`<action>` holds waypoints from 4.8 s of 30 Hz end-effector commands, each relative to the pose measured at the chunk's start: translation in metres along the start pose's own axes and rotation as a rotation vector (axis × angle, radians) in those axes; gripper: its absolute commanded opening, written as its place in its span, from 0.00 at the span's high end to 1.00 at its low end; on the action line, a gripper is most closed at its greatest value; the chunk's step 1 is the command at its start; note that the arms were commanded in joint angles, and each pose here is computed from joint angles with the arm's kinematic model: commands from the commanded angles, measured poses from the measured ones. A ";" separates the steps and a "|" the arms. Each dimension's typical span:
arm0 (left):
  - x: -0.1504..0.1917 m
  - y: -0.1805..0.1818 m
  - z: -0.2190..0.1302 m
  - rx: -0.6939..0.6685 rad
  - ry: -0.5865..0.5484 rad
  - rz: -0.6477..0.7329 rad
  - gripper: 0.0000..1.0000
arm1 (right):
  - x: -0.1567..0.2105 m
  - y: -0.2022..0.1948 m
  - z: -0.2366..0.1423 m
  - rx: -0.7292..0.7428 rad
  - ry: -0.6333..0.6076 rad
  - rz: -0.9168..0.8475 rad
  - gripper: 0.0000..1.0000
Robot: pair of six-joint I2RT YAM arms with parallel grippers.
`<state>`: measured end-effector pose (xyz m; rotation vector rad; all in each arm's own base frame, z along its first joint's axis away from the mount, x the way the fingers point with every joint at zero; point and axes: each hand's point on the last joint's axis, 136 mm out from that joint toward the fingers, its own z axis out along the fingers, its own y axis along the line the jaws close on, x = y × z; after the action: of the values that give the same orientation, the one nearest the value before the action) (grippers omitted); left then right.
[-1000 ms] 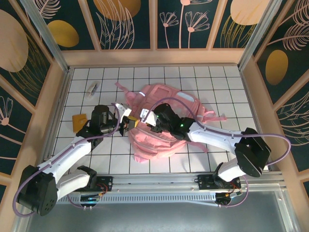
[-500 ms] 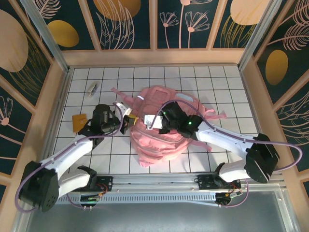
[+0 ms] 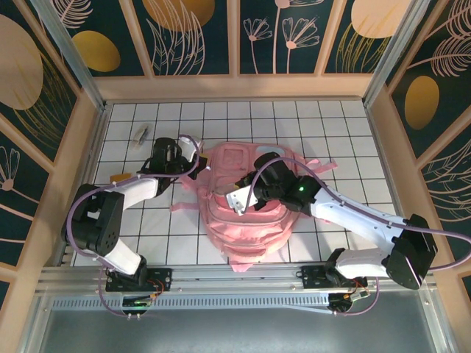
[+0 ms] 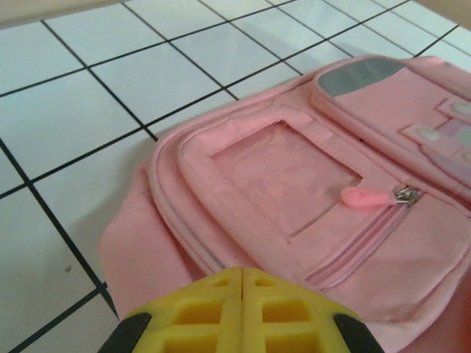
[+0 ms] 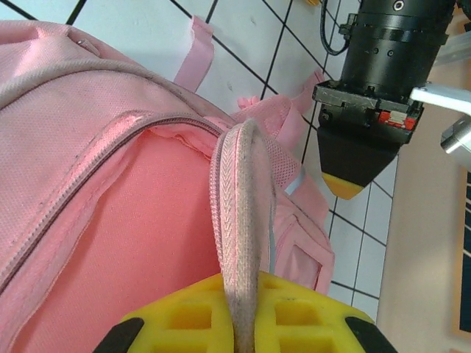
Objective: Pack books, pencil case, and school supplies into a backpack
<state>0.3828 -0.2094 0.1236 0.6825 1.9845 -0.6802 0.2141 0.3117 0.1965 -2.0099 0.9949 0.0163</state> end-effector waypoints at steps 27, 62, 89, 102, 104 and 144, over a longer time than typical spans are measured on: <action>0.030 -0.134 -0.034 0.552 0.004 0.451 0.45 | 0.007 -0.062 -0.059 0.157 -0.245 -0.290 1.00; -0.064 0.040 -0.131 -0.493 -0.001 -0.316 0.01 | -0.027 -0.043 -0.062 0.163 -0.365 0.375 0.01; -0.014 0.221 -0.115 -0.877 0.339 -0.365 0.01 | 0.050 -0.045 -0.067 0.293 -0.145 1.679 0.04; 0.003 0.311 -0.083 -0.778 0.413 -0.396 0.01 | 0.040 -0.040 -0.064 0.278 -0.098 1.619 0.07; 0.014 0.316 -0.073 -0.745 0.449 -0.392 0.01 | 0.040 -0.043 -0.066 0.281 -0.083 1.603 0.07; 0.054 0.322 -0.051 -0.706 0.537 -0.504 0.74 | 0.056 -0.017 -0.096 0.191 0.116 0.921 0.10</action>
<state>0.5725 0.0700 0.0249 -0.0747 2.6709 0.0494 0.2588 0.2082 0.2941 -0.8345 1.8866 0.2747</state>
